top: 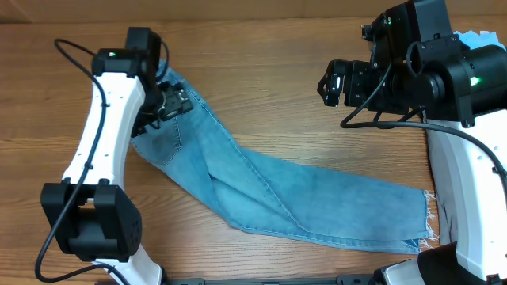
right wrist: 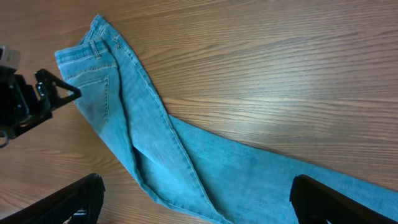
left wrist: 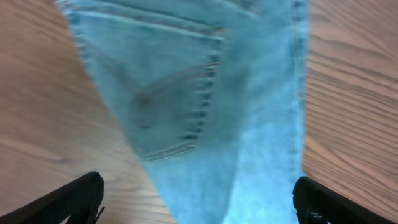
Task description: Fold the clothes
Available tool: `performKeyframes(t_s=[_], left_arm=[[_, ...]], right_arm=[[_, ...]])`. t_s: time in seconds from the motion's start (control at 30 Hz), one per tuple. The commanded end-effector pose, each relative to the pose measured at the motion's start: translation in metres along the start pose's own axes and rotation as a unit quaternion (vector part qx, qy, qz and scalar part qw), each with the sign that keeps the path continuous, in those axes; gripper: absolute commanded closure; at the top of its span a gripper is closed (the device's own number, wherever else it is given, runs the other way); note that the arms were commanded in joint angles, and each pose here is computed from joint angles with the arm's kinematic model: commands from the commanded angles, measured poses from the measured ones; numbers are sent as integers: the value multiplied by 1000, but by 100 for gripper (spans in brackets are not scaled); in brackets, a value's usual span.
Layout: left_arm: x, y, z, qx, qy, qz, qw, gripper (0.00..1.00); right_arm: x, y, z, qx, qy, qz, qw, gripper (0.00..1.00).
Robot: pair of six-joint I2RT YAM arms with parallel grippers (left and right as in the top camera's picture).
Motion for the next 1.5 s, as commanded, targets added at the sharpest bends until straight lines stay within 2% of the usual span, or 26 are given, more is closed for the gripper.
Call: performKeyframes(t_s=[0.0,0.03,0.17,0.37,0.47,0.53,0.6,0.7,0.87,1.0,1.07,1.1,1.27,1.47], left_arm=[[5,-2,-6,-10,2,-13,1000,10],[5,-7,-7,-18,4,-10,1000,15],[3,-40,-18,-30,-9,24,999,10],[5,-94,-23,-57,-16,82,995,15],[7,-115,-19,-81,-19,106,991,19],[10,-124,-14,-110,-23,116,987,26],[11,-124,-10,-128,-20,118,984,34],[10,-117,-5,-151,-20,115,982,42],[6,-84,5,-208,2,113,971,73],[7,-56,14,-261,29,113,958,80],[11,-46,18,-278,34,125,952,80],[15,-44,21,-283,22,140,948,85],[15,-45,26,-283,24,147,948,89],[13,-47,53,-269,42,177,946,95]], right_arm=[[0,3,2,-6,2,-5,1000,0],[0,3,2,-7,2,-5,1000,0],[0,3,2,-6,3,-4,1000,0],[1,3,2,-5,2,-3,1000,0],[1,3,2,-5,2,-3,1000,0],[1,3,2,-5,4,-3,1000,0],[1,3,2,-5,4,-3,1000,0],[0,3,2,-4,4,-4,1000,0],[0,2,1,-2,4,-5,1000,0],[0,1,1,-1,4,-3,1000,0],[-1,-1,1,0,3,-1,1000,0],[-1,-2,1,1,3,1,1000,0],[-1,-6,0,6,1,8,1000,0],[1,-9,-2,13,-2,21,1000,0]])
Point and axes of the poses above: each gripper's point midway between its finger pads, its own y axis back along the fingers, its own z axis along the line the jaws close on, x = y × z, the point moved 7 cm from there along y, back along the fingers, and after that the axes turned 11 degrees about -y, right-handed, at the moved point
